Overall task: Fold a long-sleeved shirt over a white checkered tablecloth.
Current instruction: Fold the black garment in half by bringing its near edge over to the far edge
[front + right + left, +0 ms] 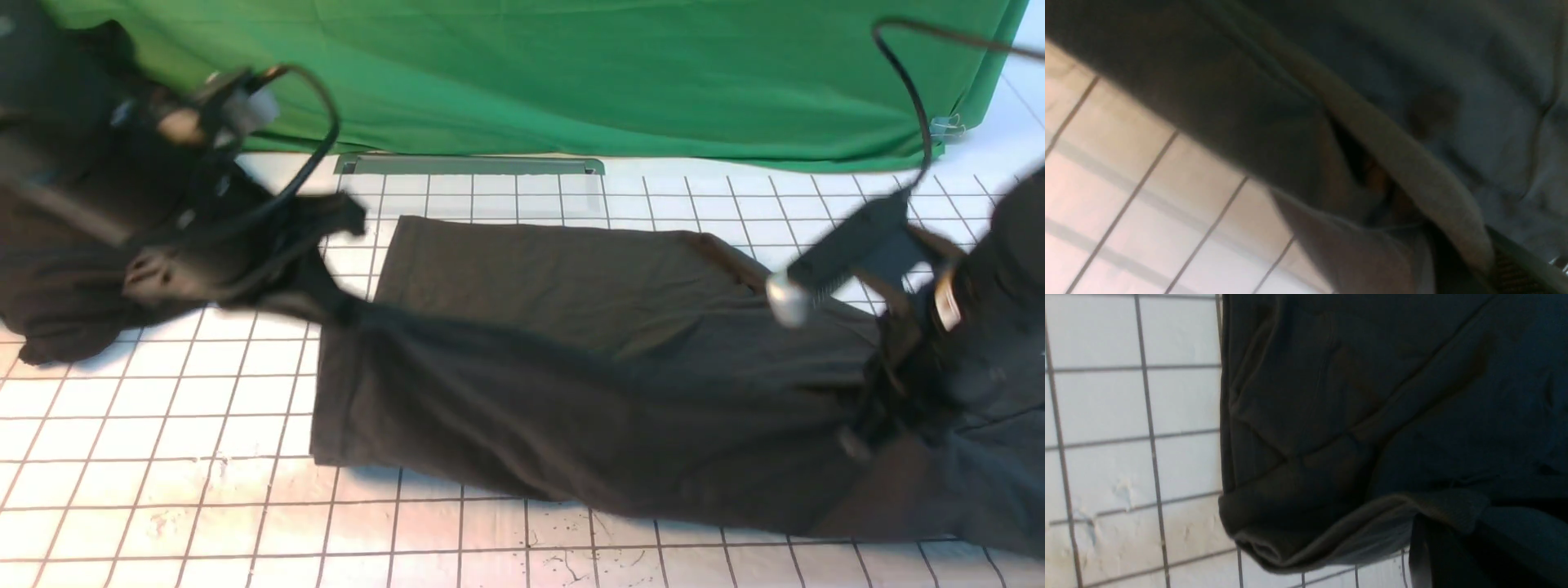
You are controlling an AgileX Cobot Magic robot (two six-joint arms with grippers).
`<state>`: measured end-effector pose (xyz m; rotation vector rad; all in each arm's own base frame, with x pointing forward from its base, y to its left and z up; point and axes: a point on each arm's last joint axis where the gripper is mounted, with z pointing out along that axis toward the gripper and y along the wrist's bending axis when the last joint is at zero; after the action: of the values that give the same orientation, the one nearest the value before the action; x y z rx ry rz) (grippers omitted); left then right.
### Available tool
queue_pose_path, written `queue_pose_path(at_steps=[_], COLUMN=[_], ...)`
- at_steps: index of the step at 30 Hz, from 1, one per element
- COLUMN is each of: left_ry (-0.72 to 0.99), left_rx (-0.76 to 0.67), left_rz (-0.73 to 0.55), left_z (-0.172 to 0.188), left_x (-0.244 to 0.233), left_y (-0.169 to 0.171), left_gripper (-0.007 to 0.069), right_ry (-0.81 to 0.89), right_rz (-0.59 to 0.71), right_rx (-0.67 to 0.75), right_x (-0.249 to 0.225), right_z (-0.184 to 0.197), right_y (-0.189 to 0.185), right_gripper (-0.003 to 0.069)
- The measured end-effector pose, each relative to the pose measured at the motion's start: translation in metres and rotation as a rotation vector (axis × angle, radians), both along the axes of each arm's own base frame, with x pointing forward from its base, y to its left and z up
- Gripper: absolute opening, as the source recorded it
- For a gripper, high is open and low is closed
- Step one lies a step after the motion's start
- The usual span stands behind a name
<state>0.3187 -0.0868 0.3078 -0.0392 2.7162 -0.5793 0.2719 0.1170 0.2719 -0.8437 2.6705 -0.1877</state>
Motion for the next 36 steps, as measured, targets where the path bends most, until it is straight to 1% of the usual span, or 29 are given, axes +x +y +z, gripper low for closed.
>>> queue_pose_path(at_steps=[2, 5, 6, 10, 12, 18, 21, 22, 26, 30, 33, 36], left_ry=[0.0, 0.002, 0.0, -0.004, 0.0, 0.026, 0.031, 0.028, 0.057, 0.057, 0.045, -0.01], left_rx=[0.0, -0.008, -0.009, -0.012, -0.015, -0.041, -0.051, -0.053, -0.092, -0.096, -0.099, -0.112], left_rz=[-0.002, 0.012, 0.012, 0.051, 0.063, 0.17, 0.224, 0.226, 0.269, 0.29, 0.297, 0.318], left_z=[0.0, -0.002, -0.002, -0.007, -0.01, -0.029, -0.048, -0.047, -0.079, -0.099, -0.102, -0.1], left_x=[0.009, 0.039, 0.041, 0.075, 0.083, 0.122, 0.139, 0.139, 0.155, 0.164, 0.167, 0.173], left_y=[-0.002, -0.007, -0.008, -0.012, -0.012, 0.003, 0.014, 0.015, 0.016, 0.016, 0.016, 0.017], left_gripper=[0.0016, 0.0016, 0.0016, 0.0016, 0.0016, 0.0016, 0.0016, 0.0016, 0.0016, 0.0016, 0.0016, 0.0016], right_ry=[-0.007, -0.031, -0.032, -0.054, -0.057, -0.064, -0.067, -0.067, -0.084, -0.113, -0.132, -0.155], right_rz=[-0.011, -0.024, -0.024, -0.025, -0.024, -0.027, -0.038, -0.039, -0.055, -0.058, -0.057, -0.057], right_rx=[0.002, 0.005, 0.005, 0.004, 0.004, 0.001, 0.001, 0.001, 0.009, 0.025, 0.034, 0.046], right_x=[0.009, 0.042, 0.043, 0.081, 0.089, 0.127, 0.143, 0.144, 0.164, 0.176, 0.181, 0.188], right_z=[0.001, 0.004, 0.004, 0.001, -0.001, -0.016, -0.026, -0.026, -0.039, -0.052, -0.058, -0.067], right_y=[0.0, 0.002, 0.002, 0.009, 0.012, 0.022, 0.023, 0.023, 0.019, 0.018, 0.016, 0.015], right_gripper=[0.0032, 0.0032, 0.0032, 0.0032, 0.0032, 0.0032, 0.0032, 0.0032, 0.0032, 0.0032, 0.0032, 0.0033])
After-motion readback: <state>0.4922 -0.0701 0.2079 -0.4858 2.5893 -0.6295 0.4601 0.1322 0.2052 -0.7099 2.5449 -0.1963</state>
